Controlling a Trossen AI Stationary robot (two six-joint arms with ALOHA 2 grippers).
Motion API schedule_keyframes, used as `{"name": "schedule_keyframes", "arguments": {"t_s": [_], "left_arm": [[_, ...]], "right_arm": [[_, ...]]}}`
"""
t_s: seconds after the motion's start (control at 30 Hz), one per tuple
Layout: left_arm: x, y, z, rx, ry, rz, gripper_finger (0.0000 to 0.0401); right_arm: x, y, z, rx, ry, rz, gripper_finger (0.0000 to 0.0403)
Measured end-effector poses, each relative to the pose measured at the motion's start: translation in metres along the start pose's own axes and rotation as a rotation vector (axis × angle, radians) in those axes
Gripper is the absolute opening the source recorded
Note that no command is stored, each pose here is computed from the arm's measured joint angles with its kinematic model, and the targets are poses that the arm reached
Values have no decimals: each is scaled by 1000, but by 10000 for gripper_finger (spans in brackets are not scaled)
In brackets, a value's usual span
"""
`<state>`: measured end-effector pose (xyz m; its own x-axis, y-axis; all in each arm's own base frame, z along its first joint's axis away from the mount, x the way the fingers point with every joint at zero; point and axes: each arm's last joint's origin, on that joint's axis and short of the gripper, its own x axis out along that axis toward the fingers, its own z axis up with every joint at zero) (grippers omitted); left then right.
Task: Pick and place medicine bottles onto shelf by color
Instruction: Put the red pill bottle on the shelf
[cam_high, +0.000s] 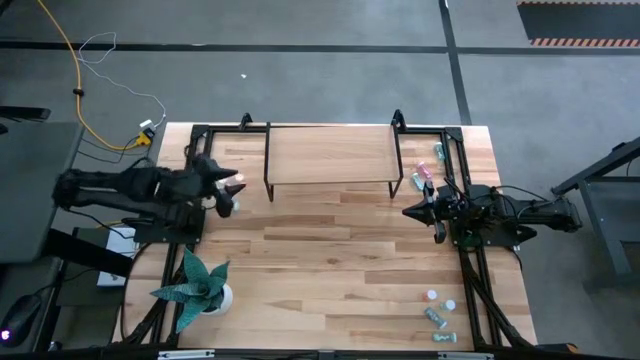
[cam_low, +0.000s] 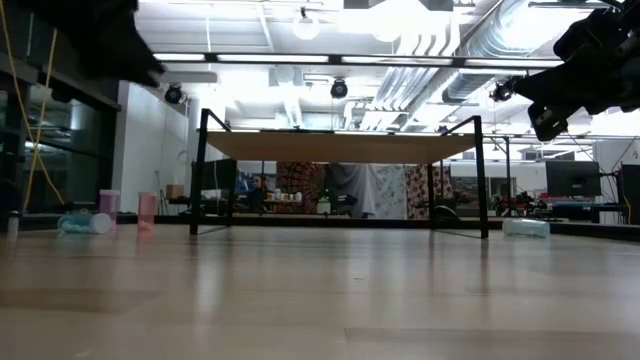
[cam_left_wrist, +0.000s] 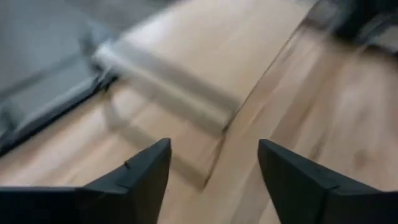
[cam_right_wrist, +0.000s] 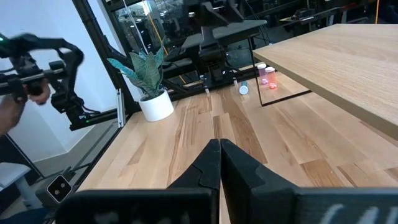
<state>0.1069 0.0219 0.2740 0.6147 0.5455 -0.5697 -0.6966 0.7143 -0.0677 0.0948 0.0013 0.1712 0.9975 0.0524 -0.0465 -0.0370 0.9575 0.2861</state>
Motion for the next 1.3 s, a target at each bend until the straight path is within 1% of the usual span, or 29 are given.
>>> {"name": "schedule_keyframes", "arguments": {"t_s": [0.1,0.17,0.2,0.27,0.33,0.47,0.63,0.77,0.93,1.17,1.3], "left_arm": [[4,1,9,4,211,80,255],[12,1,14,13,316,101,258],[17,1,15,38,360,101,258],[28,3,17,108,437,82,256],[41,6,17,205,508,68,252],[63,15,18,374,613,77,242],[83,25,19,511,694,63,229],[93,33,21,561,705,38,216],[106,44,24,549,692,-8,203],[129,58,16,549,812,-6,201],[139,63,12,557,855,-15,201]], "right_arm": [[0,0,0,0,0,0,0],[0,0,0,0,0,0,0],[0,0,0,0,0,0,0],[0,0,0,0,0,0,0],[0,0,0,0,0,0,0],[0,0,0,0,0,0,0],[0,0,0,0,0,0,0],[0,0,0,0,0,0,0],[0,0,0,0,0,0,0],[0,0,0,0,0,0,0],[0,0,0,0,0,0,0]]}}
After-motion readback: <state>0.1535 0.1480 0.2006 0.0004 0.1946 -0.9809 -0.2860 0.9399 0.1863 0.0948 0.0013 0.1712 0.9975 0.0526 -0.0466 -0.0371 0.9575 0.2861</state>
